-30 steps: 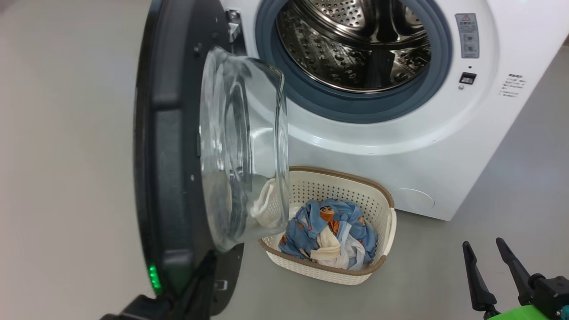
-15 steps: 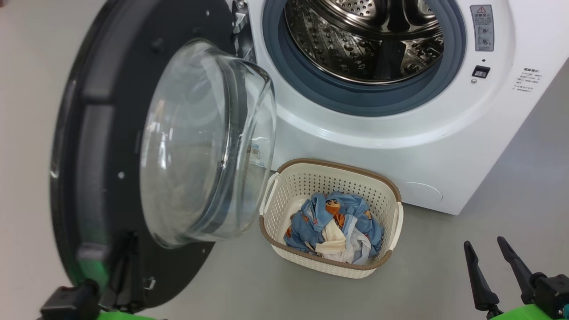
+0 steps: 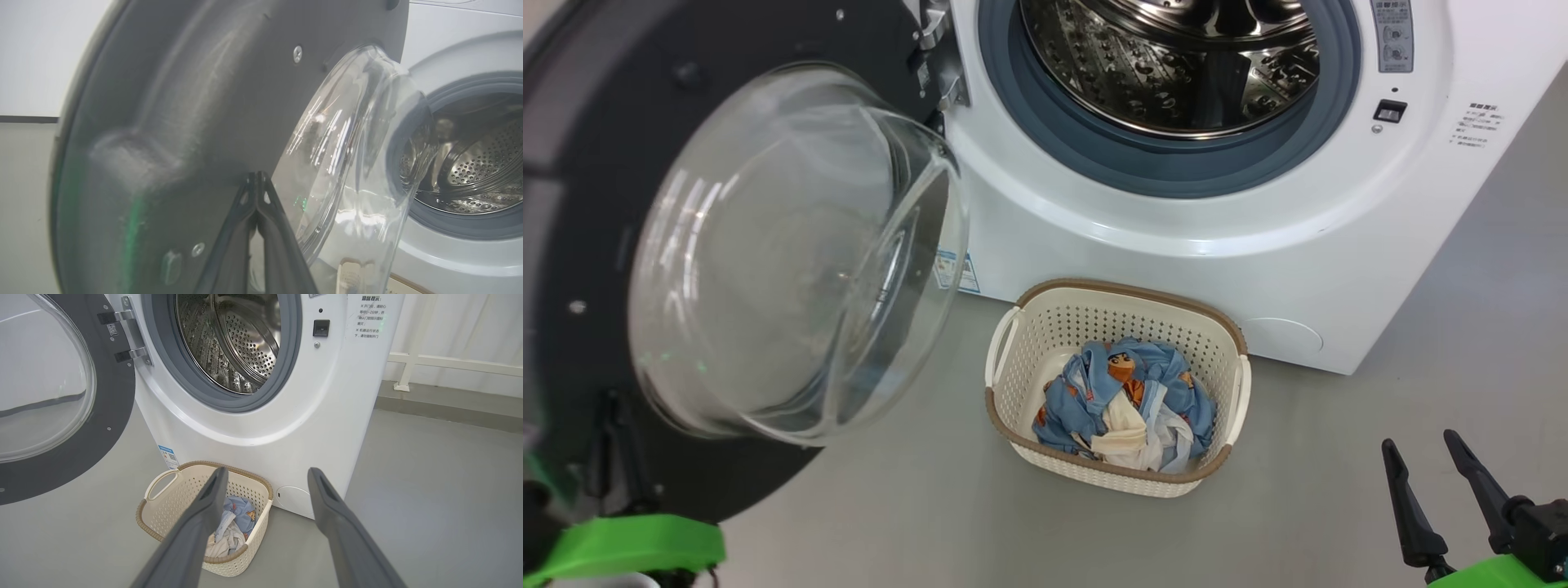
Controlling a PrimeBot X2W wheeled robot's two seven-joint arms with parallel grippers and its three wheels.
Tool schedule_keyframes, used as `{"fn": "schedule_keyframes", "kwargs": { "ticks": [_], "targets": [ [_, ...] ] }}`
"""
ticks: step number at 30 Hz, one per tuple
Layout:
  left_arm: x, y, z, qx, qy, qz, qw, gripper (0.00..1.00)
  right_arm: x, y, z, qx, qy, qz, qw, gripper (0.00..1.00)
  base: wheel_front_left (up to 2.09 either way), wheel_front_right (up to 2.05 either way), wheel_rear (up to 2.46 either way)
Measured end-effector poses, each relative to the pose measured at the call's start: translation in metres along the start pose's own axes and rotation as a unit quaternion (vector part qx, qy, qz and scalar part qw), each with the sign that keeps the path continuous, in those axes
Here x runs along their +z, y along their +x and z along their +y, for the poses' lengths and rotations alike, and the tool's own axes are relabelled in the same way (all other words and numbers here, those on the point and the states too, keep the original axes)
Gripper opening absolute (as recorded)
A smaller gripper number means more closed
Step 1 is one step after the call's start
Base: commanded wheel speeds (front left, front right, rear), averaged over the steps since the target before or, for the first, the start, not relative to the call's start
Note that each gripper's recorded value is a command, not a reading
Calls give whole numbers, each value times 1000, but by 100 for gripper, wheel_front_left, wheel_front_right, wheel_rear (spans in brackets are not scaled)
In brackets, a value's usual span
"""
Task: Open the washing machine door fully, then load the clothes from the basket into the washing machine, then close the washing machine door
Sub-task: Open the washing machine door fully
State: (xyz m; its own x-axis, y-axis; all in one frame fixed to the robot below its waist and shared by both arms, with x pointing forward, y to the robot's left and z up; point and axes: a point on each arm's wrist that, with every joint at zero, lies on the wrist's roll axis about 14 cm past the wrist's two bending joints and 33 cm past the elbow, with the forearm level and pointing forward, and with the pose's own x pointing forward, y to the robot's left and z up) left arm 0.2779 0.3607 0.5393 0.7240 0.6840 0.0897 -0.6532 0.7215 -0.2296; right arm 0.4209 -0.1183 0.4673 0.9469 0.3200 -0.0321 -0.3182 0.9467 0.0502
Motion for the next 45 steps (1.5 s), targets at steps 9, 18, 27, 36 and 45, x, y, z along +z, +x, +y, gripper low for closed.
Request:
{"fn": "schedule_keyframes", "kwargs": {
  "ticks": [9,18,27,36,45],
  "targets": [
    [-14,33,20,21,23,11,999,0,0,-1,-6,-9,1,-1,1000,100,0,0,0],
    [-22,59,33,40,36,24,998,0,-3,-3,-8,-12,2,4,1000,100,0,0,0],
    [-25,73,39,46,42,32,998,0,-5,-6,-12,-17,2,7,1000,100,0,0,0],
    [-13,74,32,35,31,12,999,0,1,-8,-12,-19,0,-1,1000,100,0,0,0],
    [-1,53,16,10,-5,-16,1000,49,9,-11,-10,-20,-1,-10,1000,100,0,0,0]
  ]
}}
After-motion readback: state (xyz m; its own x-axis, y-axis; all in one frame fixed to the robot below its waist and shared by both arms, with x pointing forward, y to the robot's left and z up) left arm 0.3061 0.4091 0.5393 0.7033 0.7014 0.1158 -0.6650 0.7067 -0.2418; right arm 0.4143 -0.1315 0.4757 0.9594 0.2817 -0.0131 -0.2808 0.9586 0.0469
